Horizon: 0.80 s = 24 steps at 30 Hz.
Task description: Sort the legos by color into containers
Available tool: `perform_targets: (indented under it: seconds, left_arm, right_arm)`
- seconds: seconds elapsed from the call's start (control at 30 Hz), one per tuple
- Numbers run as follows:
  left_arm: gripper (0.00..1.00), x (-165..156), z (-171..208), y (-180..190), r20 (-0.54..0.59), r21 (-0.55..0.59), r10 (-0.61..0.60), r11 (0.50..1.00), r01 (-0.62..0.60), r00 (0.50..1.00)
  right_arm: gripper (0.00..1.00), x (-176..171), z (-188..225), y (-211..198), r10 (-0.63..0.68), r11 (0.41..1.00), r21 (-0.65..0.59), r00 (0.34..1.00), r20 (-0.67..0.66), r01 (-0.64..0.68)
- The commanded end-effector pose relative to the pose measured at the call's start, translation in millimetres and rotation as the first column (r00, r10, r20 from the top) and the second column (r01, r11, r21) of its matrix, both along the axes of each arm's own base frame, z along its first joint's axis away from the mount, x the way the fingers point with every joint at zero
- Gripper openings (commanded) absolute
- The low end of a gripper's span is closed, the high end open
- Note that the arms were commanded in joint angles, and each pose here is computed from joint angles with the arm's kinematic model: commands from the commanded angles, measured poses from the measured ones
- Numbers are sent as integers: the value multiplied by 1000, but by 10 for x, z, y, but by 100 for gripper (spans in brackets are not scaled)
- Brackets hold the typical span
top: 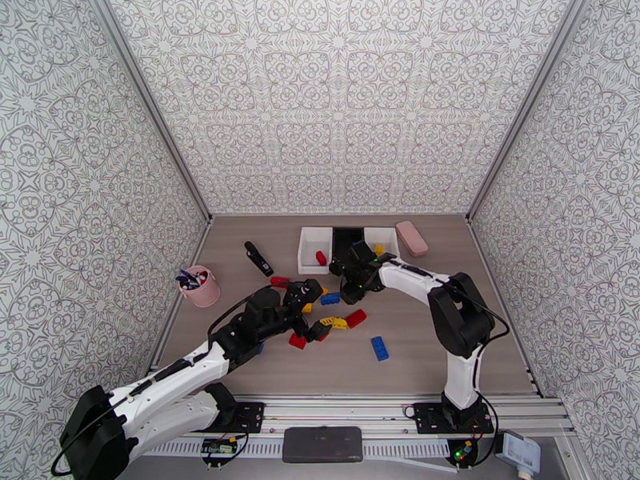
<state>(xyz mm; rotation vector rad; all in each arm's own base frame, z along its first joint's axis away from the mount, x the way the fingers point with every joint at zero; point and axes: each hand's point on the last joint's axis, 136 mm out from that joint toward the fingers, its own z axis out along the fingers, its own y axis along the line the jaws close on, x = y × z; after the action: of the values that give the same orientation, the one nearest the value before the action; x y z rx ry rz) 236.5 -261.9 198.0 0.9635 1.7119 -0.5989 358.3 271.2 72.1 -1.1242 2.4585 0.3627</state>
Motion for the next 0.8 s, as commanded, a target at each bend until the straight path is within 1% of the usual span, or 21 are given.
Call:
perform_targets:
  seconds: [0.0,0.1,0.27,0.4,0.6,0.77]
  left_arm:
    - [100,-39,-17,-8,9,-6,-13,1000,13,1000]
    - [100,-20,-22,-3,11,-13,-3,1000,3,1000]
    - [100,72,-29,55,15,-30,55,998,-55,998]
    - [100,101,-47,101,5,-53,82,995,-82,997]
    - [100,112,-58,109,1,-49,82,995,-82,997]
    - [100,125,-70,128,0,-45,88,995,-88,996]
  right_arm:
    - [39,199,511,136,-72,987,153,988,137,51]
    - [37,428,716,159,-169,965,234,964,204,120]
    - [35,879,867,94,-329,928,270,906,266,257]
    - [35,1185,859,62,-384,912,271,874,297,309]
    - [35,1563,757,72,-413,902,269,858,304,339]
    - [35,1765,622,31,-432,894,260,853,292,364]
